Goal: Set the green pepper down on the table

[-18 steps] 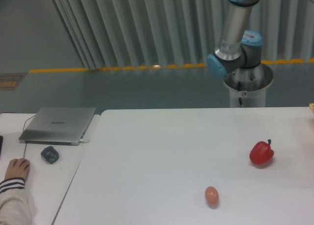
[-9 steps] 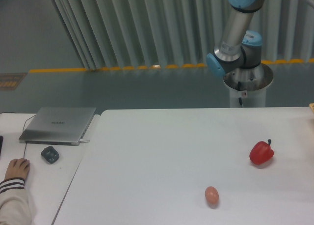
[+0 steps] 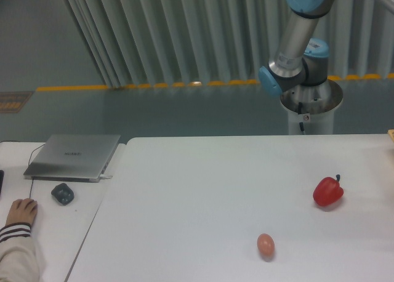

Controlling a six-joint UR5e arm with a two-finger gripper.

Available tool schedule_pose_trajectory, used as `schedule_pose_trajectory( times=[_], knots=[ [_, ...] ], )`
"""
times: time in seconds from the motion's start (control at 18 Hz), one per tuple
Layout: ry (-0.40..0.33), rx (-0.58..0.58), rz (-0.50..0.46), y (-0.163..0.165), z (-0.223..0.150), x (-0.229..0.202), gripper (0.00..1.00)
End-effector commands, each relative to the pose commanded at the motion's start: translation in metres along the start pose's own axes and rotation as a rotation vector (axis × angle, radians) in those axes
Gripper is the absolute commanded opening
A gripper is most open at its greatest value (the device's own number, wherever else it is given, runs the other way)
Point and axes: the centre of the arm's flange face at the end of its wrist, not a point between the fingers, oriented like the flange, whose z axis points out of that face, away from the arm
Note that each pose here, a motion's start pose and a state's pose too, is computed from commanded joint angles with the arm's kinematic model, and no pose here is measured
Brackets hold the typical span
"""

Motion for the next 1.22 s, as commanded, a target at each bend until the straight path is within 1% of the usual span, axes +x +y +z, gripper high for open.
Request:
schedule_pose_trajectory(
  times=[0.33,0.5,0.61,0.67,0.72,0.78,0.83,0.94,1.06,1.22],
  knots=[
    [0.024,0.014,0.011,-0.009,0.019,-0.005,1.0],
    [0.025,0.013,0.005,-0.009,0.02,-0.005,0.99],
    [0.036,0.003,0.007,-0.011,0.021,-0.005,0.86],
    [0.046,-0.011,0.008,-0.01,0.021,-0.004,0.7],
    [0.055,-0.018,0.006,-0.009,0.023,-0.004,0.6],
    [0.057,-0.021,0.01,-0.009,0.023,-0.004,0.48],
    [0.058,-0.023,0.011,-0.009,0.024,-0.004,0.41],
    [0.058,-0.023,0.014,-0.01,0.023,-0.005,0.32],
    [0.056,-0.024,0.017,-0.008,0.021,-0.005,0.28],
    [0.037,-0.037,0.019,-0.004,0.007,-0.005,0.28]
  ],
)
